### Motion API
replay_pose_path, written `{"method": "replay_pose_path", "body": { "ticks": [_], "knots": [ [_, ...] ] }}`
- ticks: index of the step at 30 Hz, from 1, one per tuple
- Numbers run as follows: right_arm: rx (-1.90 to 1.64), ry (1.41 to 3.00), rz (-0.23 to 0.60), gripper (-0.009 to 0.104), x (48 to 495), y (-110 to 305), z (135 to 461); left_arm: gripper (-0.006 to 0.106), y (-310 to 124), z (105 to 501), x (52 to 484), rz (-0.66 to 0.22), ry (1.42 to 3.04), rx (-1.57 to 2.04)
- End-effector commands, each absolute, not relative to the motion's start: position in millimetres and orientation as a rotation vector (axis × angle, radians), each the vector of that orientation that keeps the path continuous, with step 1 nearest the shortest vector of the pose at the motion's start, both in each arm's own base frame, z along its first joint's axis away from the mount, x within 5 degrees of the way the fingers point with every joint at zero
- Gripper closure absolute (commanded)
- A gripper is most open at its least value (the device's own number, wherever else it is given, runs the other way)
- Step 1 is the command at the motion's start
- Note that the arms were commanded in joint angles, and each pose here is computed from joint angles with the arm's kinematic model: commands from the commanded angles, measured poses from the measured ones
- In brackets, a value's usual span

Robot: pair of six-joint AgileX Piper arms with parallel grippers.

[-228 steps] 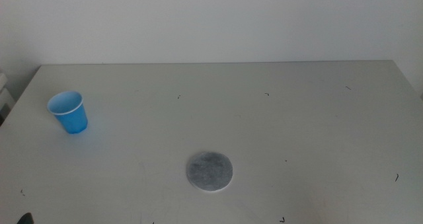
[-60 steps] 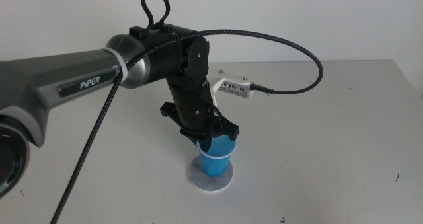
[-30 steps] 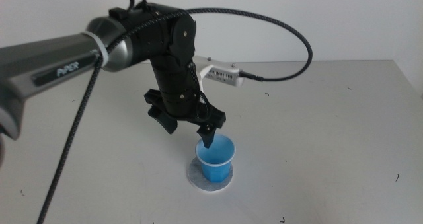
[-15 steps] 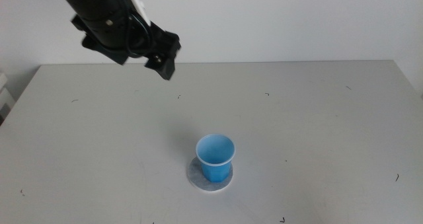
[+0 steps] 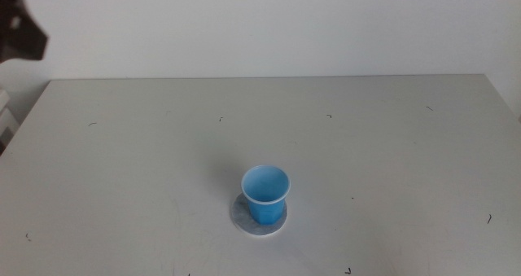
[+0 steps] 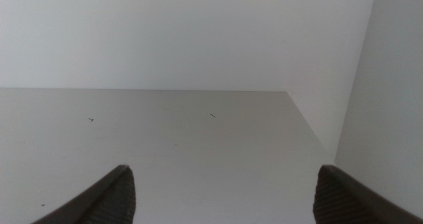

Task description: Place an empty cup on a cup mat.

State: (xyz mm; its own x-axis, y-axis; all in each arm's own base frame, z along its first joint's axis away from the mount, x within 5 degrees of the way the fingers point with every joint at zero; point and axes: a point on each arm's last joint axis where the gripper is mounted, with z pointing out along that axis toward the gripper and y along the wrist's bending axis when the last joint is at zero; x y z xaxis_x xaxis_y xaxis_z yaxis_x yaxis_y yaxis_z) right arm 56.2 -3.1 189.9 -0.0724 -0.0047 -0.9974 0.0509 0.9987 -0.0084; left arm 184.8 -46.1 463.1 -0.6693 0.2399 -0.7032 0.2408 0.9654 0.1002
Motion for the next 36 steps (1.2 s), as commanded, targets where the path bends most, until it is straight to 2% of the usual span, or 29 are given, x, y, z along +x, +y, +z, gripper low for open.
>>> {"method": "replay_pose_path", "body": {
  "ticks": [1,6,11,15,23,30,36],
  "knots": [
    [0.017,1.535,-0.058,0.001,54,-3,202,-0.005,-26,461,159,-0.009,2.343,0.183],
    [0.017,1.535,-0.058,0.001,54,-3,202,-0.005,2,438,128,0.064,2.273,-0.008],
    [0.017,1.535,-0.058,0.001,54,-3,202,-0.005,9,399,106,0.116,2.098,-0.043],
    [0.017,1.535,-0.058,0.001,54,-3,202,-0.005,7,367,94,0.096,1.920,-0.019],
    [0.017,1.535,-0.058,0.001,54,-3,202,-0.005,2,278,75,0.067,1.629,0.024],
    [0.017,1.535,-0.058,0.001,54,-3,202,-0.005,-1,210,69,0.015,1.532,0.025],
    [0.017,1.535,-0.058,0.001,54,-3,202,-0.005,-1,203,63,-0.005,1.549,0.016]
  ]
}}
